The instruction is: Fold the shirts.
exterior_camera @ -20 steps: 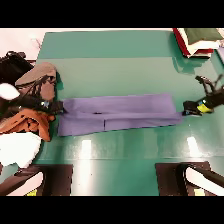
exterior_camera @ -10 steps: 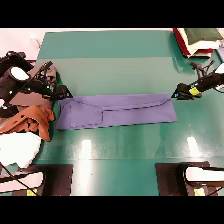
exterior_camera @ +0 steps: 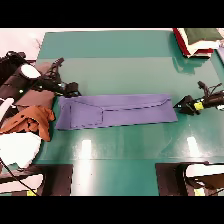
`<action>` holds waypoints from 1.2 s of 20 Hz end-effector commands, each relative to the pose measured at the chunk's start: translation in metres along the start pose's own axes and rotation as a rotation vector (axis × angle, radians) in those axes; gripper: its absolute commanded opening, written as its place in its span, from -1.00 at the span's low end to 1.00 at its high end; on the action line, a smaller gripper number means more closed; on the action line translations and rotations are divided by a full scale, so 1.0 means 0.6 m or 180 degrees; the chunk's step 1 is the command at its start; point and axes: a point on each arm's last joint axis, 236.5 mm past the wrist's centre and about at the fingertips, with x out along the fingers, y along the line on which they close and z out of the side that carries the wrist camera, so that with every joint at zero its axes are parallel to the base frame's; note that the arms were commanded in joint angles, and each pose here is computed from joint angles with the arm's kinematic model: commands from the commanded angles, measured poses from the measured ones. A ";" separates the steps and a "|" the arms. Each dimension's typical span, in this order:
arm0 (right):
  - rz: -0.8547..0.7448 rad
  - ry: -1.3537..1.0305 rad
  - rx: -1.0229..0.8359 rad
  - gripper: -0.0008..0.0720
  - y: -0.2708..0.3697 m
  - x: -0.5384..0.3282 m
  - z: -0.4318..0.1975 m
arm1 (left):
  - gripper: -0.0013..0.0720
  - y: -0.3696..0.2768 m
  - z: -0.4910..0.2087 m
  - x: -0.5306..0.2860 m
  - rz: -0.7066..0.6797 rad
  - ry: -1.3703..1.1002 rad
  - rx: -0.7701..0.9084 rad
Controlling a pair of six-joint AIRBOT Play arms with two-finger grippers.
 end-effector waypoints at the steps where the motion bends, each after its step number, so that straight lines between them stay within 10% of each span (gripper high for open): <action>1: 0.0308 -0.0062 0.0000 0.06 0.028 0.051 0.011 | -0.90 -0.071 -0.001 0.048 -0.0106 -0.0109 0.0129; 6: 0.0318 0.0061 -0.0614 -0.93 0.123 0.042 0.021 | -0.90 -0.128 -0.055 0.155 -0.0179 0.0279 0.0285; 24: 0.0908 -0.0660 -0.2662 -0.93 0.661 -0.135 -0.167 | -0.90 -0.204 -0.042 0.313 -0.0449 0.0389 0.0094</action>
